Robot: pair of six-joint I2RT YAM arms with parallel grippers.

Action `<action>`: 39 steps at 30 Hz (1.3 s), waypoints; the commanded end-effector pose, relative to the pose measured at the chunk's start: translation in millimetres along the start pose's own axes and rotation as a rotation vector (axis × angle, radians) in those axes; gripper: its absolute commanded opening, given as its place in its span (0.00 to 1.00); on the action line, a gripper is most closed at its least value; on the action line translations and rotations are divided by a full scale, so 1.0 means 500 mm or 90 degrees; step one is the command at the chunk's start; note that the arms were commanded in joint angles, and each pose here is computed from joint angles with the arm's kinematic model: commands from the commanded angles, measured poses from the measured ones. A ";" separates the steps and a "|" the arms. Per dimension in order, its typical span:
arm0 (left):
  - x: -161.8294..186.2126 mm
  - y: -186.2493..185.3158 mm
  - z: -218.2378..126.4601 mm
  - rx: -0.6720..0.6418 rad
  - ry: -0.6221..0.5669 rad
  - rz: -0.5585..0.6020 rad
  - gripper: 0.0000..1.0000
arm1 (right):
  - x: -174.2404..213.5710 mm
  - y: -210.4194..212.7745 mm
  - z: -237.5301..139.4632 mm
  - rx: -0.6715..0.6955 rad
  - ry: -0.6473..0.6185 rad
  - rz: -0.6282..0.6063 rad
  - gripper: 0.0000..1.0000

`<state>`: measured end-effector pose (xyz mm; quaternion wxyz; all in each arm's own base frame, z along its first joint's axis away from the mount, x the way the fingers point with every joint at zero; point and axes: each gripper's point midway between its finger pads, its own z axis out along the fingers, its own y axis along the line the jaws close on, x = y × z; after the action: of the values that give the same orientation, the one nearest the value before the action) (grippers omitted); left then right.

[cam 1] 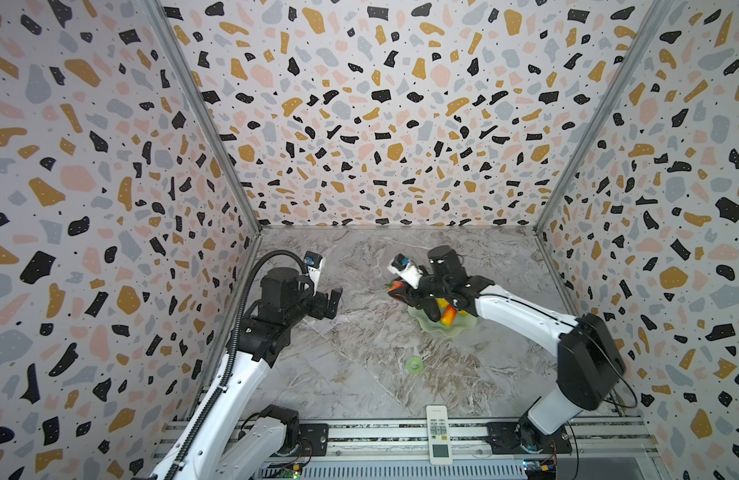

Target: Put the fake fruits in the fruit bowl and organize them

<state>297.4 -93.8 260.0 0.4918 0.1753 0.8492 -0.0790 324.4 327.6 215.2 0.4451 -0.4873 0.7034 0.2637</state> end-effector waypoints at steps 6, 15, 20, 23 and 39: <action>-0.021 -0.005 0.002 0.009 -0.015 0.006 1.00 | 0.131 -0.027 -0.034 0.034 0.033 0.086 0.34; -0.020 -0.003 -0.005 0.004 -0.015 0.003 1.00 | 0.202 -0.024 0.007 -0.003 0.081 0.121 0.40; -0.020 -0.003 -0.004 0.004 -0.013 0.004 1.00 | 0.225 -0.019 0.009 -0.002 0.100 0.132 0.53; -0.021 -0.004 -0.001 0.006 -0.011 0.004 1.00 | 0.225 -0.022 0.000 0.009 0.100 0.135 0.70; -0.080 0.137 -0.025 -0.244 -0.191 -0.162 0.99 | 0.132 -0.288 -0.375 0.515 -0.160 0.258 0.99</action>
<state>321.5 -70.2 274.5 0.5435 0.0828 0.8345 -0.0374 364.9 150.4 244.1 0.5724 -0.2320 0.7720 0.1502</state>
